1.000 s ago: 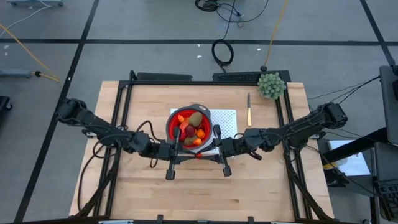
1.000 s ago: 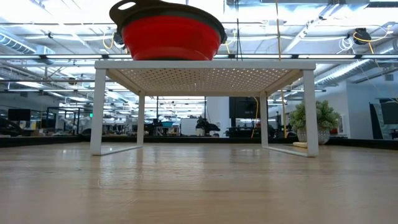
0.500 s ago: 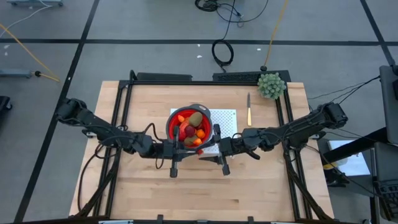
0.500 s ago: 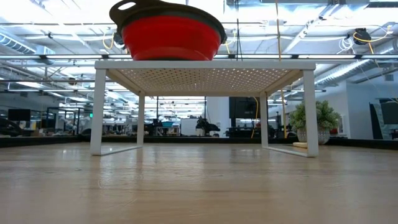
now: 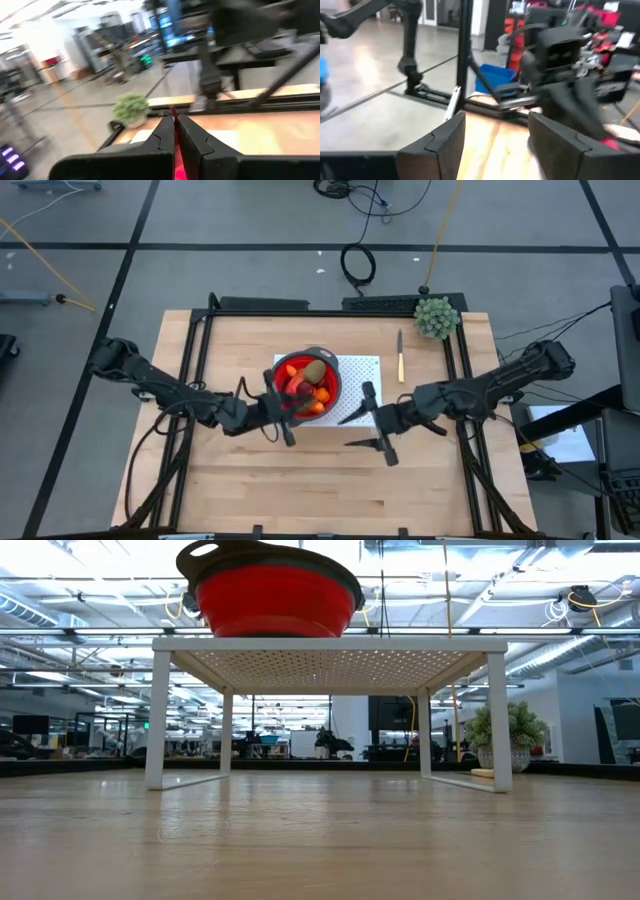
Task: Pick & Place Fruit
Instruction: Put the peach into the strainer bowl on the shelf
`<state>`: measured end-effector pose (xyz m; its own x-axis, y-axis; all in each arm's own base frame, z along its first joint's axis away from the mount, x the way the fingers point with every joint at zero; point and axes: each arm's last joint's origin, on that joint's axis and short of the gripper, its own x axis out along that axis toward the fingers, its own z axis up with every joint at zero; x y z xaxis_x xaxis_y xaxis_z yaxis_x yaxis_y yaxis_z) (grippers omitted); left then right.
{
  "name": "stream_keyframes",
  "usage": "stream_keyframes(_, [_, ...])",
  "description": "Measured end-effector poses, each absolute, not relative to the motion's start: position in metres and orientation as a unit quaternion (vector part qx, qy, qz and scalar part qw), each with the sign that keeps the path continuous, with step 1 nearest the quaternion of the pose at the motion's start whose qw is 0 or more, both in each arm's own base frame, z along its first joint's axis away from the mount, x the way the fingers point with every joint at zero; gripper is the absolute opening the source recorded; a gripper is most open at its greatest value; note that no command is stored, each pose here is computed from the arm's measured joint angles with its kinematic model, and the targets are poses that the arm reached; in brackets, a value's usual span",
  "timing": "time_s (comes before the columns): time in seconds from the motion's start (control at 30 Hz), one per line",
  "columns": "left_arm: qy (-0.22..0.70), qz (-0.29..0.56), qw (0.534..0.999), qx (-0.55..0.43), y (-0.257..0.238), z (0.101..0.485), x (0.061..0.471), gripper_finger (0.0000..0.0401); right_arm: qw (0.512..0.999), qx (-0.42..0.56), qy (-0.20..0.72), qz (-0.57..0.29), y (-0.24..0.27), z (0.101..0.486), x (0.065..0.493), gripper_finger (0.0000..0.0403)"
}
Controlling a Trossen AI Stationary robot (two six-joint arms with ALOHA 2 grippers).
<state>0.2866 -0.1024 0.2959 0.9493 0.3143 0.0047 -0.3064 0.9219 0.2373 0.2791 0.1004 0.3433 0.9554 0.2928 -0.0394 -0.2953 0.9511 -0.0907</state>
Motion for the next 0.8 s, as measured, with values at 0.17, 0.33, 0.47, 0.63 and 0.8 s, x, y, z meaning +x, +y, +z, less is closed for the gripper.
stream_keyframes(0.17, [0.032, 0.228, 0.968, 0.098, -0.094, 0.299, 0.280, 0.0001, 0.988, -0.055, 0.066, 0.126, 0.104, 0.343, 0.261, 0.0175])
stream_keyframes(0.33, [0.043, 0.272, 0.958, 0.077, -0.088, 0.304, 0.270, 0.0001, 0.984, -0.068, 0.096, 0.132, 0.112, 0.341, 0.250, 0.0112])
stream_keyframes(0.47, [0.050, 0.283, 0.957, 0.046, -0.084, 0.306, 0.262, 0.0001, 0.980, -0.077, 0.109, 0.147, 0.119, 0.338, 0.246, 0.0056])
stream_keyframes(0.63, [0.072, 0.285, 0.956, 0.012, -0.081, 0.302, 0.255, 0.0001, 0.973, -0.105, 0.128, 0.163, 0.124, 0.334, 0.241, 0.0005])
stream_keyframes(0.8, [0.095, 0.275, 0.957, -0.008, -0.081, 0.294, 0.254, 0.0001, 0.972, -0.102, 0.131, 0.164, 0.119, 0.341, 0.229, 0.0003])
